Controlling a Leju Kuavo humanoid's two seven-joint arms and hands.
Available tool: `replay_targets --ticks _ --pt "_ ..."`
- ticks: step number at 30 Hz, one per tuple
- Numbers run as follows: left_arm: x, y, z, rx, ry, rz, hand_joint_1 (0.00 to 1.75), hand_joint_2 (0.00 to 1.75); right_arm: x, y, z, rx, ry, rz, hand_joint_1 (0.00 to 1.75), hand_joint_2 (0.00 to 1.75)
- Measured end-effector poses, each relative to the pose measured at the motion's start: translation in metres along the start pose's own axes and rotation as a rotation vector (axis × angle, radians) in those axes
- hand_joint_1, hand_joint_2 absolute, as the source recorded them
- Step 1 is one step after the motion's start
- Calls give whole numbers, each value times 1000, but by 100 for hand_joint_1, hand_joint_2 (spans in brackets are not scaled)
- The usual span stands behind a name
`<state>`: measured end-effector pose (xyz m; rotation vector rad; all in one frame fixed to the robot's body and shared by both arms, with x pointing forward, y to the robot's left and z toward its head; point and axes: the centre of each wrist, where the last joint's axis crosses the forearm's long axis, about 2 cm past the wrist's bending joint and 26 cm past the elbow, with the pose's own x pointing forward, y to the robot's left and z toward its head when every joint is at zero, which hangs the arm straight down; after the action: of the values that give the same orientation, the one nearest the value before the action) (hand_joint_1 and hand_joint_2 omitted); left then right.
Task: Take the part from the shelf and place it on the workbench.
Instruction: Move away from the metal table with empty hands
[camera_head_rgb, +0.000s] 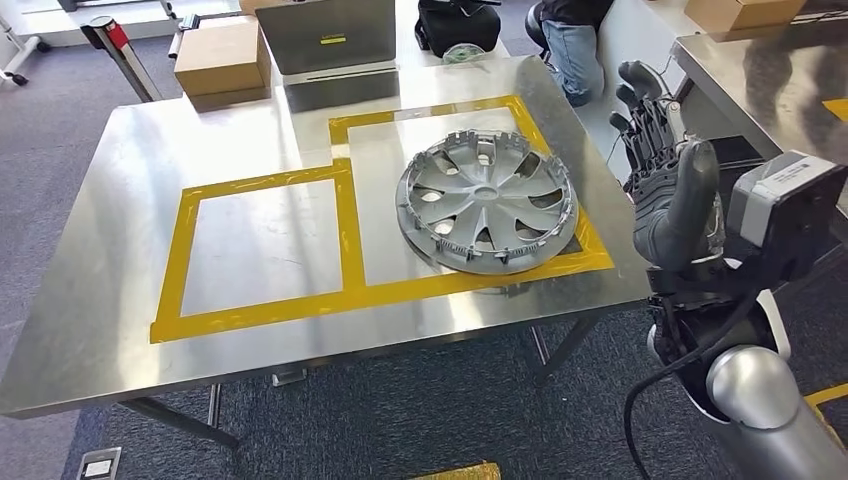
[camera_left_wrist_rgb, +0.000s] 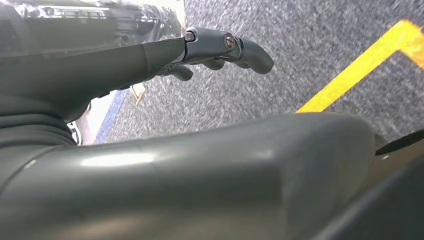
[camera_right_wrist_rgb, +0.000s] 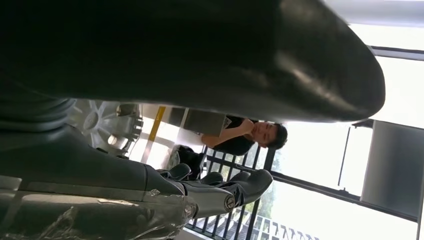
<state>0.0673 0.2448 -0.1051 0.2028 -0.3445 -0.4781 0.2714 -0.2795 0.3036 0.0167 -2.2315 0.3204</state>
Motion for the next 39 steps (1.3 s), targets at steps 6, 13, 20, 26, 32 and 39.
replay_targets --ticks 6,13,20,26,32,39 --pt "1 3 -1 14 1 0 0 0 0 1 2 10 4 -4 0 0" --pt "3 2 -1 15 3 2 0 0 1 1 4 21 6 -4 0 0" --pt "3 1 -1 13 4 4 0 0 0 2 5 24 10 -6 0 0" --pt "2 1 0 13 5 4 0 0 1 1 5 22 6 -7 0 0" --pt "2 1 0 13 6 3 0 0 0 2 7 25 15 -9 0 0" --pt "3 2 -1 16 5 1 0 0 0 2 8 24 16 -10 0 0"
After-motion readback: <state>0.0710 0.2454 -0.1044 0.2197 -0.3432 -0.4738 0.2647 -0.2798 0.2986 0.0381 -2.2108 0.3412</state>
